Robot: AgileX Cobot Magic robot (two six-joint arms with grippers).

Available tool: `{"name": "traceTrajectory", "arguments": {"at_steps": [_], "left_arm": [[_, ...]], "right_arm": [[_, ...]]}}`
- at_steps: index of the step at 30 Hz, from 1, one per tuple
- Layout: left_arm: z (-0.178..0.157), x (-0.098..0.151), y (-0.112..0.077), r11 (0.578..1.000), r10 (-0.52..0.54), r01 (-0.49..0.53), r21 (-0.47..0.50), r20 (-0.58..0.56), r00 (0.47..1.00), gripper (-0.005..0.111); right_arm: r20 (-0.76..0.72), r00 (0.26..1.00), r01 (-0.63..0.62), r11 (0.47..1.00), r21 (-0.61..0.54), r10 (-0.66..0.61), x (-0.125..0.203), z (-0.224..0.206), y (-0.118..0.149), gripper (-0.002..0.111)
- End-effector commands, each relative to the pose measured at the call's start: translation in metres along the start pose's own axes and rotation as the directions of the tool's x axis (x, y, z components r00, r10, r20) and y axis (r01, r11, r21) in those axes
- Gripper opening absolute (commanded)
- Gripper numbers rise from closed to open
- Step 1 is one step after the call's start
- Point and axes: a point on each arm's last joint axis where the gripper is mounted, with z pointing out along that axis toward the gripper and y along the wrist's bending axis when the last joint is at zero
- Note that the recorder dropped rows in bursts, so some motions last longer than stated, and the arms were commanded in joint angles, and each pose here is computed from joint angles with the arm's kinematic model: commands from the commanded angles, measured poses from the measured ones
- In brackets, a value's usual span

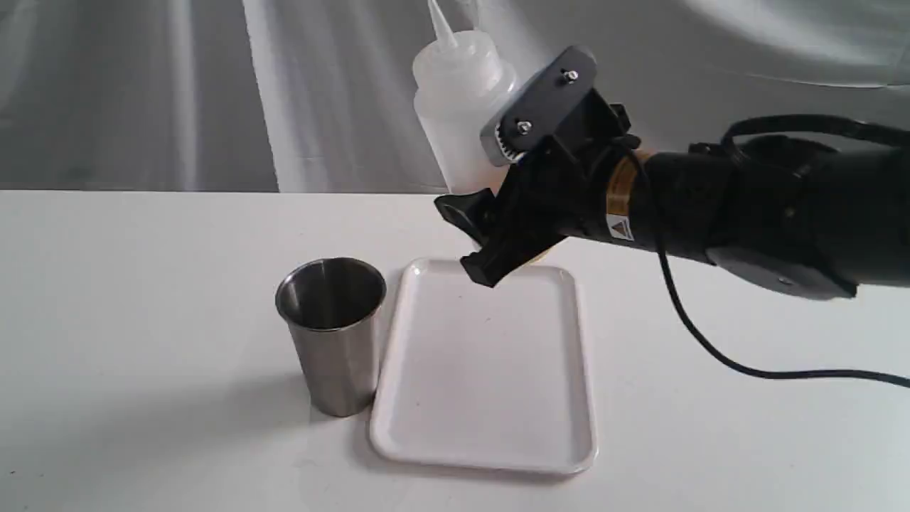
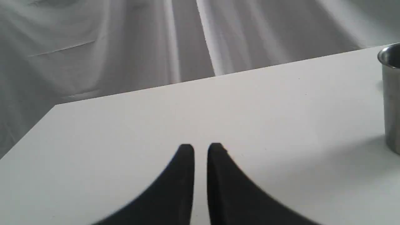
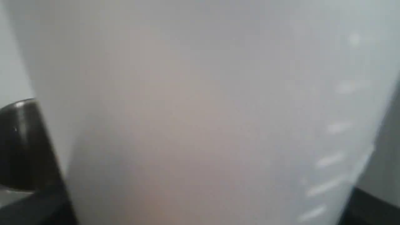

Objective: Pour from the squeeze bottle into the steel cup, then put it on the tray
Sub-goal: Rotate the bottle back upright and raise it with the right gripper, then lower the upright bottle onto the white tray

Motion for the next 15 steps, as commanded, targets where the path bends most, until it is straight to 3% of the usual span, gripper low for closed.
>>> {"name": "traceTrajectory", "arguments": {"at_steps": [1, 6, 15], "left_arm": [[0.000, 0.000, 0.000, 1.000, -0.006, 0.006, -0.002, 0.010, 1.000, 0.008], [0.000, 0.000, 0.000, 1.000, -0.006, 0.006, -0.002, 0.010, 1.000, 0.008], [0.000, 0.000, 0.000, 1.000, -0.008, 0.008, -0.002, 0.010, 1.000, 0.008]], "right_arm": [[0.181, 0.983, 0.030, 0.999, 0.042, -0.037, -0.002, -0.011, -0.003, 0.000], [0.315, 0.948, 0.003, 0.987, 0.163, -0.055, 0.016, -0.015, 0.001, 0.000], [0.194, 0.980, -0.085, 0.985, 0.153, 0.054, 0.055, 0.006, 0.007, 0.000]]}}
